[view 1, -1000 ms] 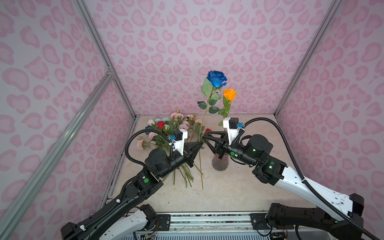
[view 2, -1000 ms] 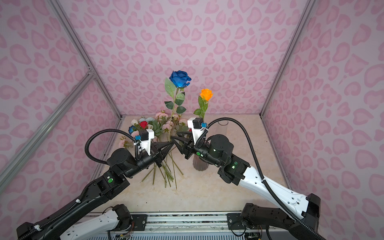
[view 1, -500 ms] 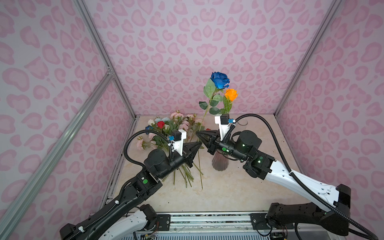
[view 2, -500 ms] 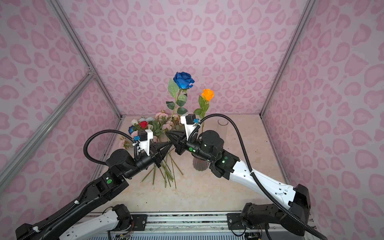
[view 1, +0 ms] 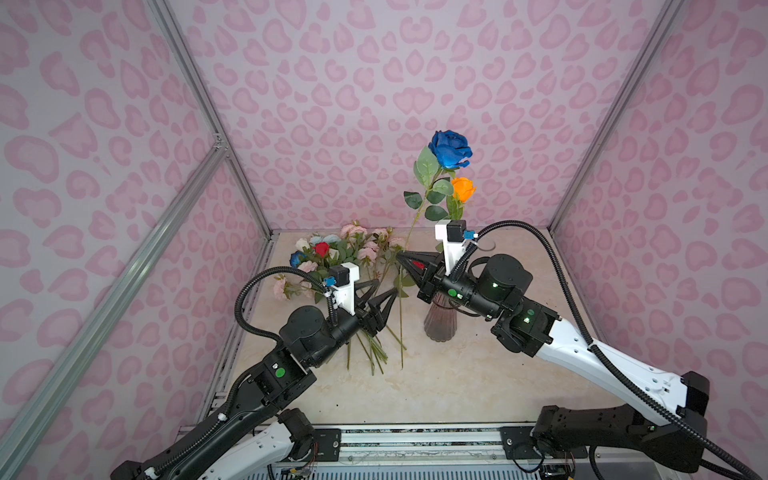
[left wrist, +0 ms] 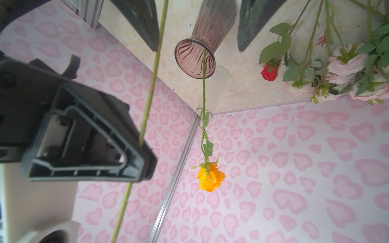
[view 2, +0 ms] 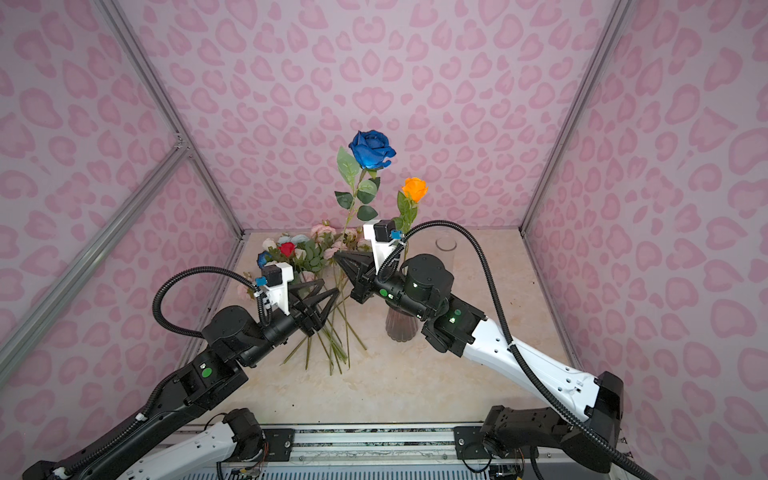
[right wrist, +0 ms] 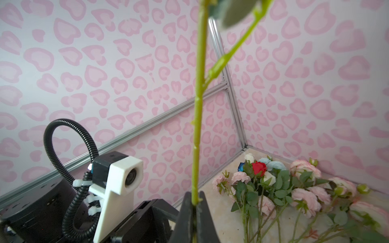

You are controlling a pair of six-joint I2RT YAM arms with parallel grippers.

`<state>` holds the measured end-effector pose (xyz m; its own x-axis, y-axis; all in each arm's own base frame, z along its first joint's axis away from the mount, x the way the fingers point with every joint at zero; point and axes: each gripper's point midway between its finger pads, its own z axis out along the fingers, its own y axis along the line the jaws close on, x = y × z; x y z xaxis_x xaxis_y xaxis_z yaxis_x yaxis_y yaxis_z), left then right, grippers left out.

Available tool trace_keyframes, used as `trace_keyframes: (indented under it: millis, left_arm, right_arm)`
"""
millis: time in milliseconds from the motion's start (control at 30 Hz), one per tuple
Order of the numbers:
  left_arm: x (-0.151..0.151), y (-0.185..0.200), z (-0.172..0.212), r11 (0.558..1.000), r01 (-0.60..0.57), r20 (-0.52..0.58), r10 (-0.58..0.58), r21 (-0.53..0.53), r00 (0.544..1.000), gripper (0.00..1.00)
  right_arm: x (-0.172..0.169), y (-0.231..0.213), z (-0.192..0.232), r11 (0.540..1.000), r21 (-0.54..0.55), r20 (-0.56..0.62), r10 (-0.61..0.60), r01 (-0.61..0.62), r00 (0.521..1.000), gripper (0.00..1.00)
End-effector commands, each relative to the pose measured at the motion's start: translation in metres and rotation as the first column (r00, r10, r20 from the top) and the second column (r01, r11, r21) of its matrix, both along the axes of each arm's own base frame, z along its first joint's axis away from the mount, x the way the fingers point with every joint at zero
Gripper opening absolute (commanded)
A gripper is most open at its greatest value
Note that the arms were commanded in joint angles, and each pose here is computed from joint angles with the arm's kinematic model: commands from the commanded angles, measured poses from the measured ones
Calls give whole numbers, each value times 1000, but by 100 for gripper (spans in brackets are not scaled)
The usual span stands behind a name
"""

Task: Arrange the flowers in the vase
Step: 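Carry the blue rose up over the pink vase with the right gripper, then lower the blue rose stem into the pink vase with the right gripper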

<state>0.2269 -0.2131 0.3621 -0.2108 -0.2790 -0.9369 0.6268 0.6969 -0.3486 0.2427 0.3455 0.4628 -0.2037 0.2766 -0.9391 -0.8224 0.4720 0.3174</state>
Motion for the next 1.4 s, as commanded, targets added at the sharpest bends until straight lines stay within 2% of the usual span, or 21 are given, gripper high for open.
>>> trace_keyframes:
  millis: [0, 133, 233, 433, 633, 967, 1100, 1367]
  left_arm:
    - [7, 30, -20, 988, -151, -45, 151, -9, 988, 61]
    - [2, 55, -32, 970, -236, -58, 234, -50, 971, 62]
    - [0, 69, -40, 958, -283, -65, 279, -52, 958, 63]
    - [-1, 82, -50, 941, -334, -79, 329, -57, 941, 64]
    - [3, 78, -58, 942, -335, -106, 330, -37, 938, 64]
    - [6, 69, -67, 950, -313, -133, 308, -12, 942, 64]
    - [7, 66, -71, 952, -306, -148, 301, -11, 942, 64]
    - [8, 63, -76, 954, -300, -160, 295, -3, 942, 64]
  right_arm:
    - [16, -27, 20, 982, -72, 131, -166, 177, 977, 0]
    - [32, -67, 60, 931, -21, 232, -350, 364, 908, 0]
    - [43, -92, 81, 891, 19, 284, -440, 453, 852, 0]
    - [77, -121, 70, 826, 15, 278, -545, 564, 791, 0]
    - [102, -129, 42, 814, -20, 235, -560, 580, 794, 0]
    - [112, -120, -51, 822, -133, 153, -535, 554, 831, 1]
    - [110, -119, -84, 831, -160, 81, -526, 532, 846, 10]
    - [109, -127, -123, 801, -234, -9, -568, 551, 823, 20]
